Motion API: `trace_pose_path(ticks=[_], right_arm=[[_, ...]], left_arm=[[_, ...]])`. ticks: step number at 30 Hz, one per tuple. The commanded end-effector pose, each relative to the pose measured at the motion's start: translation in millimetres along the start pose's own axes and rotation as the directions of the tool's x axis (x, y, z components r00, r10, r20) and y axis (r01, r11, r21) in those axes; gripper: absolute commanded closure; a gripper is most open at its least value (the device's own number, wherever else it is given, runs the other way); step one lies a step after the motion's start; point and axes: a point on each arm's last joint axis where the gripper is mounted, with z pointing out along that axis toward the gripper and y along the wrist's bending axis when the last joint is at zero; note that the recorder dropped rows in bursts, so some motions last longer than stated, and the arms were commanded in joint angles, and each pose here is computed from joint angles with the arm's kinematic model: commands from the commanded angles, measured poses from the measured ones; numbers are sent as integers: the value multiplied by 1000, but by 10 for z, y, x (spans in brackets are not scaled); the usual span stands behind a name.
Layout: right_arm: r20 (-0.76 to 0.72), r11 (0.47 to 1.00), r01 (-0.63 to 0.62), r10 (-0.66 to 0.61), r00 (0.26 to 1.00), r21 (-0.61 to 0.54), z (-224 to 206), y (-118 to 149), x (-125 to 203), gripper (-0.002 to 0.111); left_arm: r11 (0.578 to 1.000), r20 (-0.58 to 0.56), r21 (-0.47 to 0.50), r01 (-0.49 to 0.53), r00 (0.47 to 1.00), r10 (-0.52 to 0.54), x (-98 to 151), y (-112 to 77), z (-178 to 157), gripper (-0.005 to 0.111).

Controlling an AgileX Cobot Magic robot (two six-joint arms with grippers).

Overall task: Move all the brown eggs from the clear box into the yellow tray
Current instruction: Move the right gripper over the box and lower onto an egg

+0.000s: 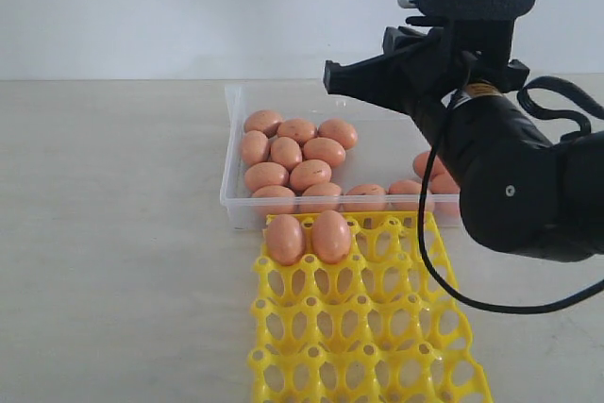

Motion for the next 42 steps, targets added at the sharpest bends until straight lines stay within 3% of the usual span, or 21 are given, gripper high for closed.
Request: trace_pose_path(ticks=[1,7,9,11,13,17,20,24,26,29,31,32,34,36,37,39,42], right_arm=[[71,1000,12,-11,997,-5,-10,11,-134,107],[58,988,150,-153,987,46,-20,-30,-149,107],[32,988,127,-130,991,88,4,-93,-107,107],[17,992,53,-55,998,112,63,-165,-24,107],[8,985,-98,98,995,141,165,-240,70,107],[34,908,-387,386,922,161,375,-284,89,107],[93,894,-432,423,901,120,498,-226,-133,107],[198,961,-269,251,947,66,558,-123,-584,107],[286,997,-48,27,958,66,549,-52,-926,107],[356,984,122,-162,920,133,543,-68,-1283,107],[259,984,155,-172,951,84,637,-105,-1309,107],[108,990,138,-135,985,-16,728,-109,-1207,107],[-187,987,41,-70,980,-158,838,-106,-933,107],[-449,963,-15,-111,887,-267,862,-123,-666,107],[-559,938,-4,-204,804,-348,839,-134,-542,107],[-637,897,91,-375,673,-432,802,-237,-428,107],[-777,939,149,-340,529,-310,839,-492,-342,107]], left_arm=[[1000,11,1,-8,1000,8,1,1,2,103],[1000,11,1,-8,1000,8,1,1,2,103],[1000,11,1,-8,1000,8,1,1,2,103],[1000,11,1,-8,1000,8,1,1,2,103],[1000,11,1,-8,1000,8,1,1,2,103],[1000,11,1,-8,1000,8,1,1,2,103],[1000,11,1,-8,1000,8,1,1,2,103],[1000,11,1,-8,1000,8,1,1,2,103],[1000,11,1,-8,1000,8,1,1,2,103],[1000,11,1,-8,1000,8,1,1,2,103],[1000,11,1,-8,1000,8,1,1,2,103],[1000,11,1,-8,1000,8,1,1,2,103],[1000,11,1,-8,1000,8,1,1,2,103],[1000,11,1,-8,1000,8,1,1,2,103],[1000,11,1,-8,1000,8,1,1,2,103],[1000,11,1,-8,1000,8,1,1,2,103],[1000,11,1,-8,1000,8,1,1,2,103]])
